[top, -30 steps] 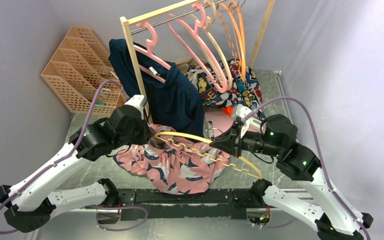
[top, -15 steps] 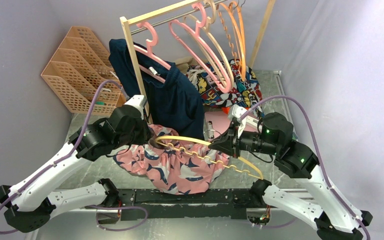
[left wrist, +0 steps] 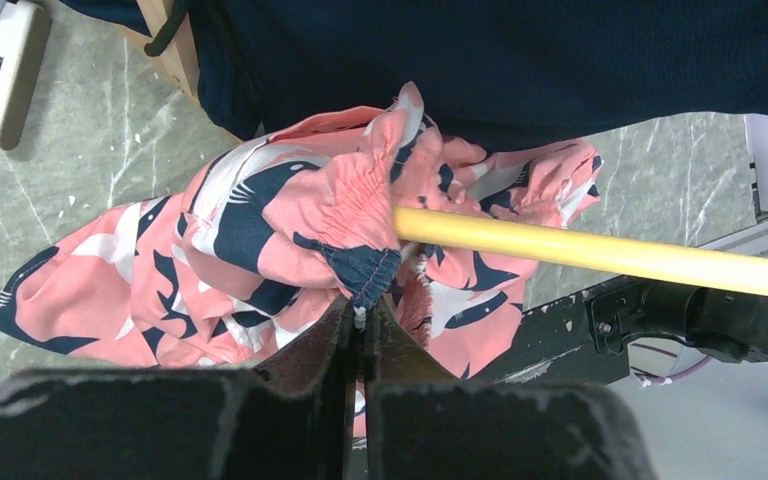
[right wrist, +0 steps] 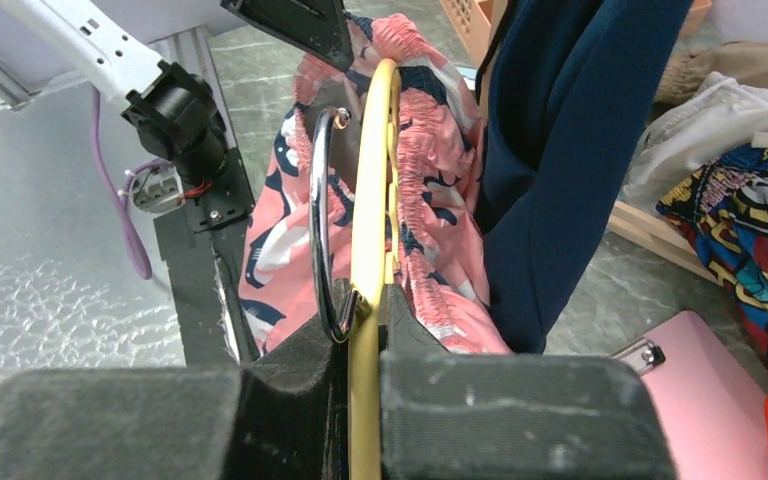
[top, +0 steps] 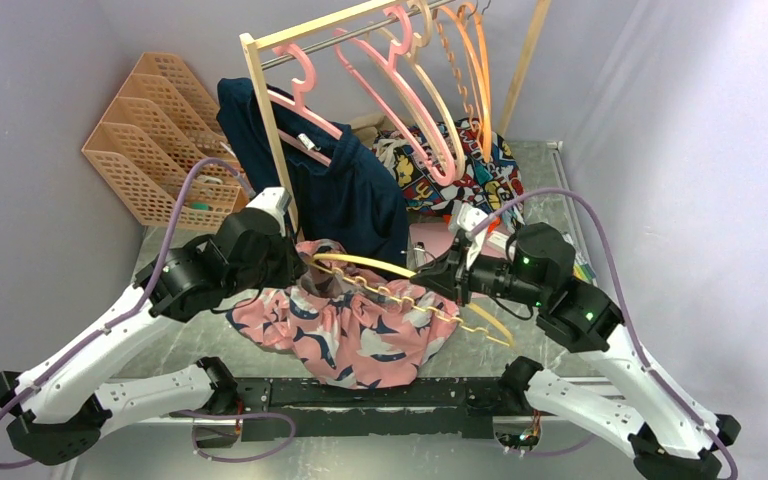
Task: Place the shorts on the hanger
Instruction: Hang the shorts on the hanger.
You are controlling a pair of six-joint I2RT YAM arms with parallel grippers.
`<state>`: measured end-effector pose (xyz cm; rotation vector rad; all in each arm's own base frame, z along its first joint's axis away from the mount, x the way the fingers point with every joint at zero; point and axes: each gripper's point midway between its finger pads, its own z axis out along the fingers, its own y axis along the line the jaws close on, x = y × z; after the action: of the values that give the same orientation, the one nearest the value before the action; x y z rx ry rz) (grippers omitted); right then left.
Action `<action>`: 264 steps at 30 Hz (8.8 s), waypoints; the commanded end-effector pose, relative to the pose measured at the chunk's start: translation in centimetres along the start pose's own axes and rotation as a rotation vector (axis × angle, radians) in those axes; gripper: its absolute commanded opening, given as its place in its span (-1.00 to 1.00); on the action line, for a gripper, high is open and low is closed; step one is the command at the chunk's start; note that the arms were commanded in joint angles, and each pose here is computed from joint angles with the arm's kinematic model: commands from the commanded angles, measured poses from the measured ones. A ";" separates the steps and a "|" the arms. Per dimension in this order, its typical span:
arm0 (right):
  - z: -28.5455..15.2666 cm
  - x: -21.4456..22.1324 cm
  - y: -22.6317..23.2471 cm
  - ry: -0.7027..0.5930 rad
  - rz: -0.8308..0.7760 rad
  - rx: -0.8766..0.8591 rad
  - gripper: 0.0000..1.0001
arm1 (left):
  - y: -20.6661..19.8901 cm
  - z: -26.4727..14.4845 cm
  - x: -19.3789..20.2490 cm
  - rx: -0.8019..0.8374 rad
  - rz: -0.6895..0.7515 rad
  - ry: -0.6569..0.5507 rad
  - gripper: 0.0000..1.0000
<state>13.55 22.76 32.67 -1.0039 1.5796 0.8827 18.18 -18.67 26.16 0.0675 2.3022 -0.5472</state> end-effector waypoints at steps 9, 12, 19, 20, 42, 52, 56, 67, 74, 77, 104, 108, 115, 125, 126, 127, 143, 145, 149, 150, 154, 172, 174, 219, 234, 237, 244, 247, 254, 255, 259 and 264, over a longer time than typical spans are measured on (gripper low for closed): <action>7.3 0.8 4.8 0.012 -0.173 0.065 -1.00 | -0.3 1.4 -0.9 -0.037 -0.034 -0.019 -0.86; 8.3 2.3 5.7 0.014 -0.195 0.102 -1.00 | -0.2 1.3 -1.2 -0.048 -0.046 -0.026 -0.86; 8.9 4.1 5.4 0.027 -0.218 0.304 -1.00 | 0.8 0.4 -1.5 -0.086 -0.050 -0.050 -0.86; 8.2 3.8 4.7 0.022 -0.208 0.354 -1.00 | 0.9 0.2 -1.5 -0.089 -0.049 -0.051 -0.86; 9.8 1.0 8.1 -0.045 -0.192 0.266 -1.00 | -1.8 -2.1 -2.9 0.070 -0.064 -0.080 -0.86; 12.6 -2.2 3.8 -0.229 -0.043 0.464 -1.00 | -2.4 -4.3 -3.4 0.136 -0.089 -0.102 -0.86; 14.4 -2.2 5.1 -0.253 -0.038 0.352 -1.00 | -3.4 -5.2 -3.9 0.203 -0.099 -0.124 -0.86; 15.8 -2.6 4.9 -0.312 0.032 0.249 -1.00 | -7.2 -8.3 -4.6 0.419 -0.115 -0.101 -0.86; 13.8 -3.7 5.2 -0.318 0.019 0.198 -1.00 | -8.1 -9.3 -4.6 0.482 -0.099 -0.090 -0.86; 12.3 -3.5 4.3 -0.357 0.042 0.208 -1.00 | -9.0 -9.8 -4.4 0.548 -0.084 -0.091 -0.86; 0.6 -11.4 7.1 -0.730 0.120 -0.068 -1.00 | -5.7 -19.6 -8.3 0.609 -0.029 -0.415 0.98; -1.5 -11.4 6.4 -0.704 0.109 -0.039 -1.00 | -2.9 -21.0 -8.5 0.547 -0.054 -0.512 0.98; -3.1 -11.4 5.8 -0.661 0.107 -0.021 -1.00 | 0.1 -20.3 -8.4 0.427 -0.021 -0.590 0.78; -2.8 -11.8 6.8 -0.625 0.116 -0.071 -1.00 | -2.7 -15.6 -9.1 0.381 0.225 -0.508 0.51; -2.9 -11.9 6.9 -0.627 0.117 -0.076 -1.00 | -3.0 -15.3 -9.1 0.385 0.241 -0.499 0.47; -2.9 -11.9 7.0 -0.627 0.119 -0.081 -1.00 | -3.3 -15.1 -9.0 0.392 0.257 -0.491 0.42; -3.0 -11.8 7.1 -0.653 0.132 -0.093 -1.00 | -1.2 -12.6 -7.0 0.289 0.308 -0.413 0.15; -2.9 -11.8 7.2 -0.652 0.136 -0.098 -1.00 | -0.9 -12.2 -6.7 0.277 0.307 -0.397 0.14; -2.7 -11.7 7.4 -0.649 0.138 -0.106 -1.00 | -0.5 -11.2 -6.2 0.243 0.308 -0.368 -0.01; -2.7 -11.8 7.4 -0.650 0.139 -0.109 -1.00 | -0.4 -11.1 -6.2 0.238 0.308 -0.365 -0.09; -2.5 -11.6 7.6 -0.645 0.143 -0.115 -1.00 | -0.6 -11.3 -6.7 0.239 0.302 -0.382 -0.51; -1.9 -9.5 6.2 -0.498 0.090 -0.028 -1.00 | -3.8 -18.6 -11.1 0.423 0.246 -0.564 -0.86; -1.5 -9.3 6.6 -0.473 0.081 -0.042 -1.00 | -4.5 -18.9 -11.6 0.443 0.251 -0.566 -0.86; -1.8 -13.5 5.3 -0.665 0.203 0.020 -1.00 | -4.1 -26.1 -13.3 0.610 0.094 -0.780 0.99; 4.2 -11.9 5.1 -0.551 0.225 0.093 -1.00 | -9.2 -17.5 -7.6 0.727 0.295 -0.392 0.63; 4.8 -11.4 4.8 -0.541 0.242 0.117 -1.00 | -9.2 -15.8 -6.7 0.706 0.332 -0.333 0.54; 5.7 -11.2 4.3 -0.555 0.275 0.153 -1.00 | -8.0 -13.3 -5.2 0.633 0.356 -0.266 0.48; 6.5 -11.4 4.5 -0.563 0.278 0.147 -1.00 | -7.5 -12.4 -4.5 0.606 0.367 -0.231 0.46; 8.5 -11.6 5.6 -0.570 0.301 0.095 -1.00 | -6.9 -11.1 -3.1 0.584 0.380 -0.169 0.37; 8.6 -11.7 5.8 -0.571 0.307 0.085 -1.00 | -6.6 -10.9 -3.1 0.565 0.380 -0.168 0.37; 9.2 -11.7 6.3 -0.576 0.326 0.064 -1.00 | -5.3 -9.9 -2.8 0.494 0.385 -0.155 0.38; 9.8 -11.8 6.6 -0.574 0.347 0.053 -1.00 | -4.2 -8.9 -2.6 0.433 0.390 -0.149 0.43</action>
<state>12.94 36.56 37.45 -0.4913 1.3967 1.1091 12.31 -19.43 36.66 0.6626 1.8753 -0.8909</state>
